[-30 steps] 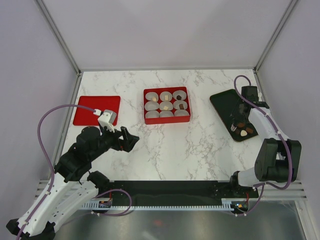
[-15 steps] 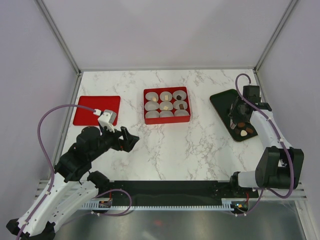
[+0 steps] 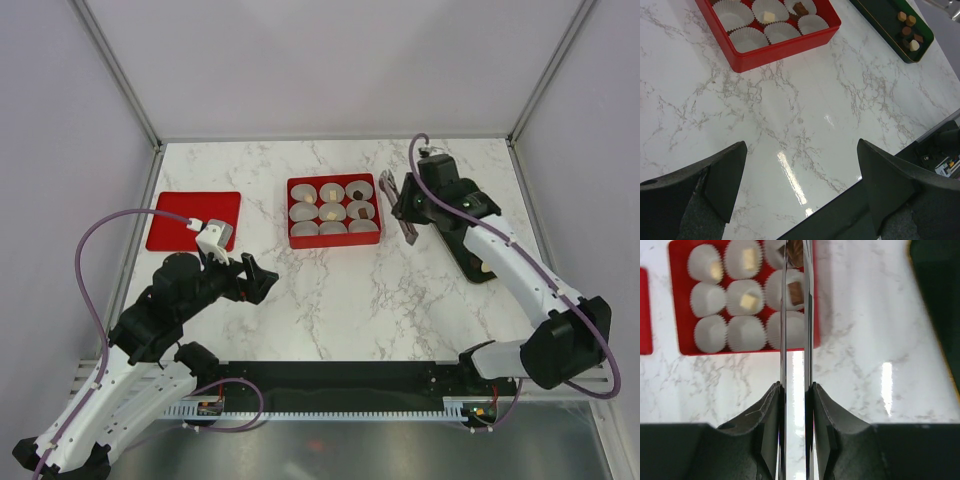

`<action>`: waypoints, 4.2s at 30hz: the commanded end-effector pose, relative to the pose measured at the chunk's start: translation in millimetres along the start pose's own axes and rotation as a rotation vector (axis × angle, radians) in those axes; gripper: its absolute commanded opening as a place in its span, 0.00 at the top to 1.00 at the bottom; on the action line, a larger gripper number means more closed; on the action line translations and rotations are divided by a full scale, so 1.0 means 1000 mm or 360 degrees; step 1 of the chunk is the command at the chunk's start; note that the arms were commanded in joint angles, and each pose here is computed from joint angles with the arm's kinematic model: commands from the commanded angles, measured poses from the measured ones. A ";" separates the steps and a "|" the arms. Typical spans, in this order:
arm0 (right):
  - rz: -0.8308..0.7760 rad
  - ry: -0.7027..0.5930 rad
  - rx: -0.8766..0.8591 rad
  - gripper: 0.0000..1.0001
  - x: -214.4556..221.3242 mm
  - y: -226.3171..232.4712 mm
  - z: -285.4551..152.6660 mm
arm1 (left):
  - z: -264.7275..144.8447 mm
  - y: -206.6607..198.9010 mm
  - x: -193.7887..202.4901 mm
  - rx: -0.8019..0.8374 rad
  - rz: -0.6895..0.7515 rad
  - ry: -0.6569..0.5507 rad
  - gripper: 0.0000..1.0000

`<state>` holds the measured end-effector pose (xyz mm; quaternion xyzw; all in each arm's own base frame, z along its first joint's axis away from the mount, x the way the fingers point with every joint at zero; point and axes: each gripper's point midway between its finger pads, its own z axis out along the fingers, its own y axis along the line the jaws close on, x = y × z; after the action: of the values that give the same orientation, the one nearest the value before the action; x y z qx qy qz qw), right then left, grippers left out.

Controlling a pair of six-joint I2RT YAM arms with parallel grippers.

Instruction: Pack the chocolate

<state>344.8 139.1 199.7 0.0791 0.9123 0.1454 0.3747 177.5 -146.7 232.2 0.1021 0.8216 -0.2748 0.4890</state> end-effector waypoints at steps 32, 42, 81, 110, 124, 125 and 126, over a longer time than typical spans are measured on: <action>-0.0456 0.0113 -0.0228 0.59 0.077 0.179 0.080 | -0.002 -0.001 -0.004 0.0005 -0.0005 -0.0039 0.00; -0.0469 0.0099 -0.0213 0.56 0.075 0.180 0.084 | -0.001 -0.001 -0.003 0.0001 -0.0005 -0.0036 0.00; 0.0035 0.0231 0.0753 0.54 0.071 -0.110 -0.060 | 0.008 -0.010 0.007 0.0084 -0.0002 0.0068 0.01; 0.0383 0.0206 0.0904 0.52 0.069 -0.178 -0.050 | 0.010 -0.010 0.008 0.0083 0.0001 0.0078 0.01; 0.0349 0.0208 0.0808 0.56 0.074 -0.175 -0.037 | 0.012 -0.007 0.009 0.0063 -0.0002 0.0088 0.01; 0.0344 0.0210 0.0799 0.57 0.073 -0.174 -0.037 | 0.012 -0.007 0.009 0.0059 -0.0004 0.0090 0.01; 0.0344 0.0213 0.0769 0.59 0.073 -0.171 -0.037 | 0.013 -0.006 0.010 0.0055 -0.0002 0.0095 0.01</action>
<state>250.6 -15.3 113.8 0.2649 0.9316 -0.0521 0.2433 176.0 -157.3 217.4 0.1185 0.8363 -0.2818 0.4551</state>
